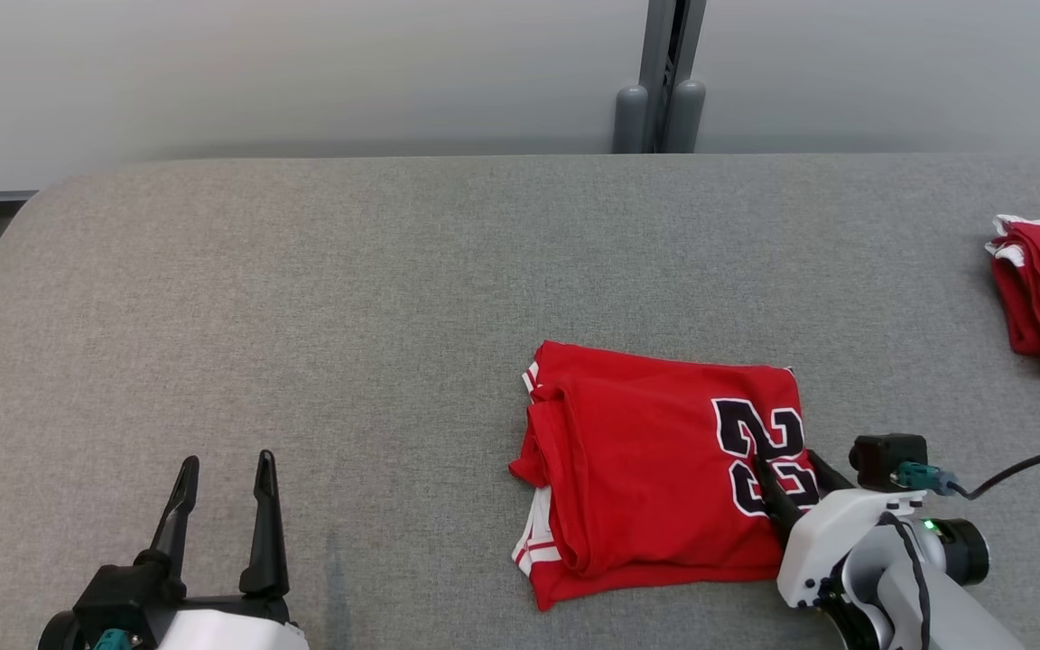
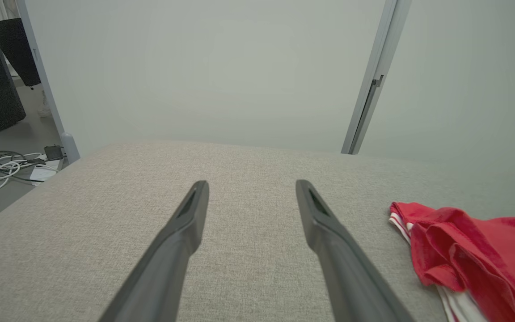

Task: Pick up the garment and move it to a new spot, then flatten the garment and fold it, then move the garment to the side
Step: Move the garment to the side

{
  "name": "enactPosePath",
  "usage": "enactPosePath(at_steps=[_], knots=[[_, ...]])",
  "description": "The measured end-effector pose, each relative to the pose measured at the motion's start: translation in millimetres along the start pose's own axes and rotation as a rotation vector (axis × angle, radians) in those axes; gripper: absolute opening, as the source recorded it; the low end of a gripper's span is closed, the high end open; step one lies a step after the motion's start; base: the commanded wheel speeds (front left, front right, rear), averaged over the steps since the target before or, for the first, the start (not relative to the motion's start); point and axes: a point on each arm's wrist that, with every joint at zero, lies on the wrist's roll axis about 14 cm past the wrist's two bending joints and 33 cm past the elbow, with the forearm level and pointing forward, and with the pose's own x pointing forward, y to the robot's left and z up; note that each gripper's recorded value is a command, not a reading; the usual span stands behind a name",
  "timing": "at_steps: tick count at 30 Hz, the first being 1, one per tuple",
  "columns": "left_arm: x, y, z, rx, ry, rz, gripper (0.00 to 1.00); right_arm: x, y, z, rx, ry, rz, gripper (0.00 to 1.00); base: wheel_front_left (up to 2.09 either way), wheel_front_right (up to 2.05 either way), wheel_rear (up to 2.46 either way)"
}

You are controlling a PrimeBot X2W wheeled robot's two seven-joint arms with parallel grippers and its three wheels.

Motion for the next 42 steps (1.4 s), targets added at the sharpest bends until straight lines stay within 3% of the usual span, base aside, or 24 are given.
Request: enactPosePath(at_steps=[1, 8, 18, 28, 42], knots=[[0.2, -0.3, -0.4, -0.001, 0.001, 0.0, 1.0, 0.5, 1.4, 0.1, 0.006, 0.0, 0.004, 0.0, 0.0, 0.0, 0.0], [4.9, -2.2, -3.1, -0.007, 0.009, -0.002, 1.0, 7.1, 2.1, 8.8, 0.026, -0.013, 0.012, 0.0, 0.0, 0.0, 0.0], [26.5, -18.8, -11.8, -0.016, 0.028, -0.045, 1.0, 39.6, -25.5, 85.1, -0.097, -0.131, 0.007, 0.0, 0.0, 0.0, 0.0], [65.4, -48.6, -19.4, -0.016, 0.019, -0.126, 1.0, 40.6, -110.1, 145.2, -0.261, -0.193, -0.11, 0.0, 0.0, 0.0, 0.0], [109.9, -105.5, -61.5, -0.007, 0.06, -0.302, 1.0, -14.7, -238.7, 188.6, -0.429, -0.139, -0.368, 0.0, 0.0, 0.0, 0.0]])
